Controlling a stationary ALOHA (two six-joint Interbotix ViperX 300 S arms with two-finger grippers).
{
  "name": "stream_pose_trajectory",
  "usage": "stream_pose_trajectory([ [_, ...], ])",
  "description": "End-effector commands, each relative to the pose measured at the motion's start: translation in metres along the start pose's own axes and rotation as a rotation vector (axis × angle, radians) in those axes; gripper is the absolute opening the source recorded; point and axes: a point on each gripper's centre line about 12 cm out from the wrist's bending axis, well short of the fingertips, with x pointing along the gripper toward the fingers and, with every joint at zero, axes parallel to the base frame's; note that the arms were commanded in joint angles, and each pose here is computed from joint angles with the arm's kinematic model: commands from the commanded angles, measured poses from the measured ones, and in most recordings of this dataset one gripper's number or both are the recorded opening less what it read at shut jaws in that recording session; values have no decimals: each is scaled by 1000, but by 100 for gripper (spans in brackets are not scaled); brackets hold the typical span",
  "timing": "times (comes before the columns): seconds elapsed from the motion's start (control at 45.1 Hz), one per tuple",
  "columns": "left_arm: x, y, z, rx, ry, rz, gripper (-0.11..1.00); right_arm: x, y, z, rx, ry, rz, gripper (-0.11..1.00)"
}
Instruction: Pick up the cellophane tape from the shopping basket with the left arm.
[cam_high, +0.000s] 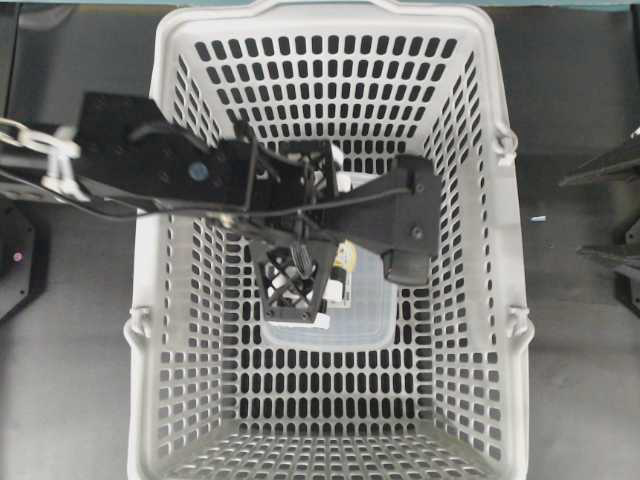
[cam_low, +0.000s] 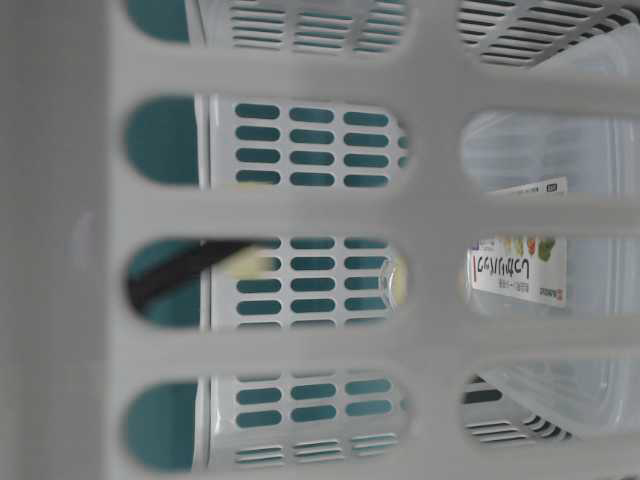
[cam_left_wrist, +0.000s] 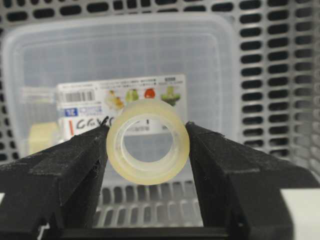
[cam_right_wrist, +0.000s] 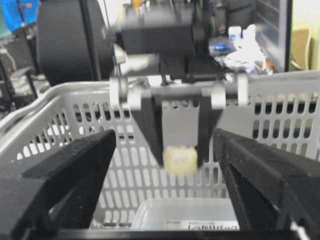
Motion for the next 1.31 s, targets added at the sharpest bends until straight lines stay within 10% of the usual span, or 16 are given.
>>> stream_pose_trajectory([
  [0.0, -45, -2, 11, 2, -60, 0, 50, 0, 1, 5, 3, -15, 2, 76],
  [1.286, -52, -3, 12, 4, -36, -1, 50, 0, 1, 5, 3, -15, 2, 76],
])
